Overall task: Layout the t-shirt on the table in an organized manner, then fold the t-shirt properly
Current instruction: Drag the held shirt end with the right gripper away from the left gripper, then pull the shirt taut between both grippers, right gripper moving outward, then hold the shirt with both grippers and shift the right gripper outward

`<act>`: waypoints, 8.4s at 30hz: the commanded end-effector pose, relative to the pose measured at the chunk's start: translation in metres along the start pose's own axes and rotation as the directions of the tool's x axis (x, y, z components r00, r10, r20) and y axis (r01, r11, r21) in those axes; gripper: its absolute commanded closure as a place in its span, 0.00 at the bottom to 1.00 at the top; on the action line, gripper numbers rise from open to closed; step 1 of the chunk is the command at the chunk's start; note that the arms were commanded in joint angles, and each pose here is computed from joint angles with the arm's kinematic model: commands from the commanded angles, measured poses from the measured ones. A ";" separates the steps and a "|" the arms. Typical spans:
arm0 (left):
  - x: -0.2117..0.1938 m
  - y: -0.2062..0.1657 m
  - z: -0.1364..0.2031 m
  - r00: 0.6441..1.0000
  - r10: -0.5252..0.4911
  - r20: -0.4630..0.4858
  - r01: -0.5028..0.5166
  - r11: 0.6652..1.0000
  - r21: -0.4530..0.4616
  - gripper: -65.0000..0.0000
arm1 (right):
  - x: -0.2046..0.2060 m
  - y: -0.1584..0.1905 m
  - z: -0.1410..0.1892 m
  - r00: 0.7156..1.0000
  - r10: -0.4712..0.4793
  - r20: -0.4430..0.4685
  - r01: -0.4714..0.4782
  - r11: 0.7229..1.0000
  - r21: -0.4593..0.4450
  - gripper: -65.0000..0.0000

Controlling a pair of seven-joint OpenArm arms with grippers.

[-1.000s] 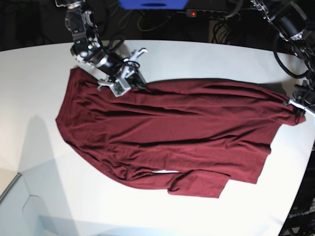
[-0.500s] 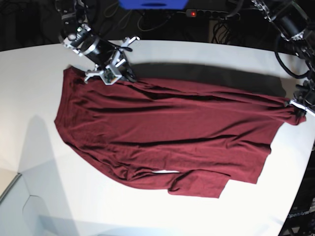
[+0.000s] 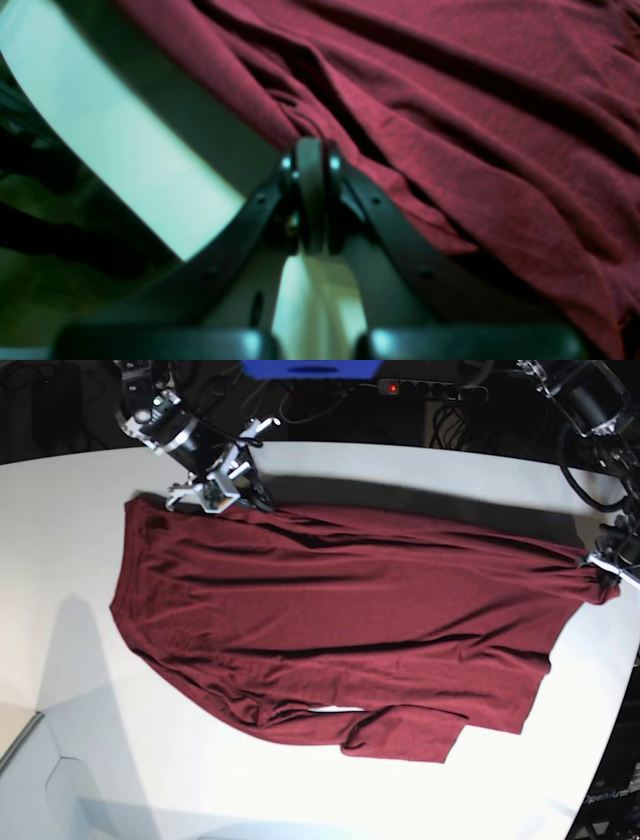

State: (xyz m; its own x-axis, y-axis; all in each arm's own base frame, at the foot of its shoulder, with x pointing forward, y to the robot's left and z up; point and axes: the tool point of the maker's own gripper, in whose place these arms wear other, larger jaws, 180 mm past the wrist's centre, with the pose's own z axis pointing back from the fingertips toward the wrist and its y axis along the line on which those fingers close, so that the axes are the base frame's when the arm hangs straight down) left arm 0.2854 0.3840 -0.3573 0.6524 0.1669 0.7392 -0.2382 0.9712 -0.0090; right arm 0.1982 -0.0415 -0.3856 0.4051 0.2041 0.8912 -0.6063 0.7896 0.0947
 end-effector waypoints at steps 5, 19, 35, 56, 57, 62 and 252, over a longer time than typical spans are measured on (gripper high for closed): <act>0.026 0.014 0.008 0.996 0.015 0.084 -0.017 0.999 0.027 1.00 | 0.028 -0.002 0.002 0.995 0.016 0.095 -0.016 1.000 -0.002 1.00; 0.074 -0.002 -0.010 0.982 0.081 0.168 -0.077 0.997 -0.029 1.00 | 0.051 -0.032 -0.024 0.988 0.061 0.143 -0.057 0.998 -0.028 1.00; 0.093 -0.050 -0.036 0.977 0.019 0.214 0.008 0.992 -0.128 1.00 | 0.050 -0.071 -0.048 0.990 0.089 0.111 -0.084 0.995 -0.048 1.00; 0.057 -0.032 -0.060 0.991 0.073 0.110 -0.059 0.990 -0.127 1.00 | 0.053 -0.106 -0.074 0.993 0.074 0.093 -0.068 0.995 -0.072 1.00; 0.057 -0.032 -0.061 0.990 0.079 0.119 -0.064 0.990 -0.128 1.00 | 0.052 -0.106 -0.075 0.993 0.072 0.091 -0.066 0.995 -0.072 1.00; 0.058 -0.032 -0.066 0.983 0.110 0.148 -0.090 0.987 -0.136 1.00 | 0.063 -0.112 -0.078 0.990 0.085 0.109 -0.077 0.994 -0.078 1.00; 0.008 -0.029 -0.066 0.978 0.142 0.150 -0.121 0.983 -0.140 1.00 | 0.024 -0.145 0.062 0.998 0.070 -0.008 -0.068 0.922 -0.381 0.49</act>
State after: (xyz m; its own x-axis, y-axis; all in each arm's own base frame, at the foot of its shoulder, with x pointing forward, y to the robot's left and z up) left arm 0.3320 0.3566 -0.4182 0.5506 0.2962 0.7805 -0.2194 0.9534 -0.2071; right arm 0.2475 -0.1880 -0.3645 0.4154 0.2735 0.8675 -0.3248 0.9354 -0.1394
